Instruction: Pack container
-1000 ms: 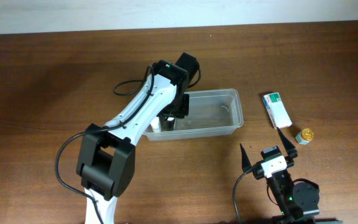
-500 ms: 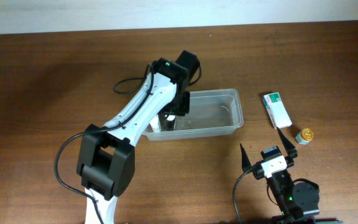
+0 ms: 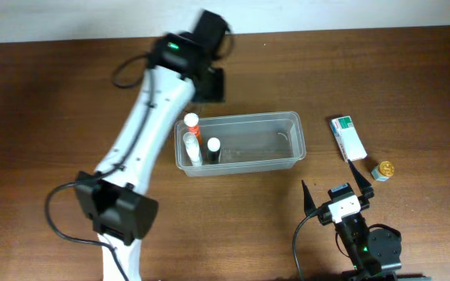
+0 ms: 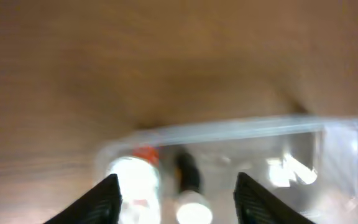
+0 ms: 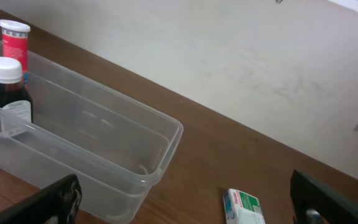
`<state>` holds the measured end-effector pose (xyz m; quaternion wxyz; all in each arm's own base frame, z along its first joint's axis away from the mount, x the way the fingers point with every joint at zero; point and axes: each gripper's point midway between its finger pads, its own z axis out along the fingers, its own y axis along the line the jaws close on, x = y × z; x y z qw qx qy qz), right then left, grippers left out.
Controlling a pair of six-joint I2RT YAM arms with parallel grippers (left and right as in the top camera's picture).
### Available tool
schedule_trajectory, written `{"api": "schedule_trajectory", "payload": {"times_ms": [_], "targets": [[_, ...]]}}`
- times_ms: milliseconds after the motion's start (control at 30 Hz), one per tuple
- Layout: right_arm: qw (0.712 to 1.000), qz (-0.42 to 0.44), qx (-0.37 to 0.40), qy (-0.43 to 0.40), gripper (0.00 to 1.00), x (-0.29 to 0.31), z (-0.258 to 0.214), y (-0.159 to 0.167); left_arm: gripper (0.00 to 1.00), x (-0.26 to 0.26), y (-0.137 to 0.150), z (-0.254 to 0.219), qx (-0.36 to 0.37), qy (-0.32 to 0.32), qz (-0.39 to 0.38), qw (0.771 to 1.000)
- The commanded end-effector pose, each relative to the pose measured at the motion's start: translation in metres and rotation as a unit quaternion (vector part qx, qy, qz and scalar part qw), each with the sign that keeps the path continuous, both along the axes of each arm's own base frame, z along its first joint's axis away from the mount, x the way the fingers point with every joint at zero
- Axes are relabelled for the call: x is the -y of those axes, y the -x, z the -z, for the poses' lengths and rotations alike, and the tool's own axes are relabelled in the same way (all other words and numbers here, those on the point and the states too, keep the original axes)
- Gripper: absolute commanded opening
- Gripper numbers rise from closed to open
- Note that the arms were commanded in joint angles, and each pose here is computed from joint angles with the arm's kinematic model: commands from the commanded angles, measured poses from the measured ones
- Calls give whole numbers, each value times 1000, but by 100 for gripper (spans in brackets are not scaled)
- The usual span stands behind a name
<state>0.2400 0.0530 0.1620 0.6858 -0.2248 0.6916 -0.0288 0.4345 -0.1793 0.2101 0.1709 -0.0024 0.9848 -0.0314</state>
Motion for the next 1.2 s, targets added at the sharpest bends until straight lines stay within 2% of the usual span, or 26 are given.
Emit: {"api": "schedule_trajectory", "payload": {"times_ms": [0, 67, 133, 300, 500, 700, 1167], "targets": [[1000, 7, -4, -4, 98, 3, 2, 0, 76, -65, -19, -7, 7, -19, -66, 998], [1000, 7, -4, -4, 98, 3, 2, 0, 99, -113, -19, -5, -4, -51, -115, 992], [1000, 7, -4, -4, 98, 3, 2, 0, 99, -148, -16, -4, -18, -69, -150, 986], [1000, 7, -4, -4, 98, 3, 2, 0, 99, -219, -12, -3, -29, -68, -226, 971], [1000, 7, -4, -4, 98, 3, 2, 0, 99, -268, -5, -3, -33, -67, -280, 957], [1000, 7, -4, -4, 99, 3, 2, 0, 99, -290, 0, -3, -34, -66, -304, 950], [1000, 1, -4, -13, 98, 1, 2, 0, 99, -292, 1, -3, -35, -66, -306, 949]]}}
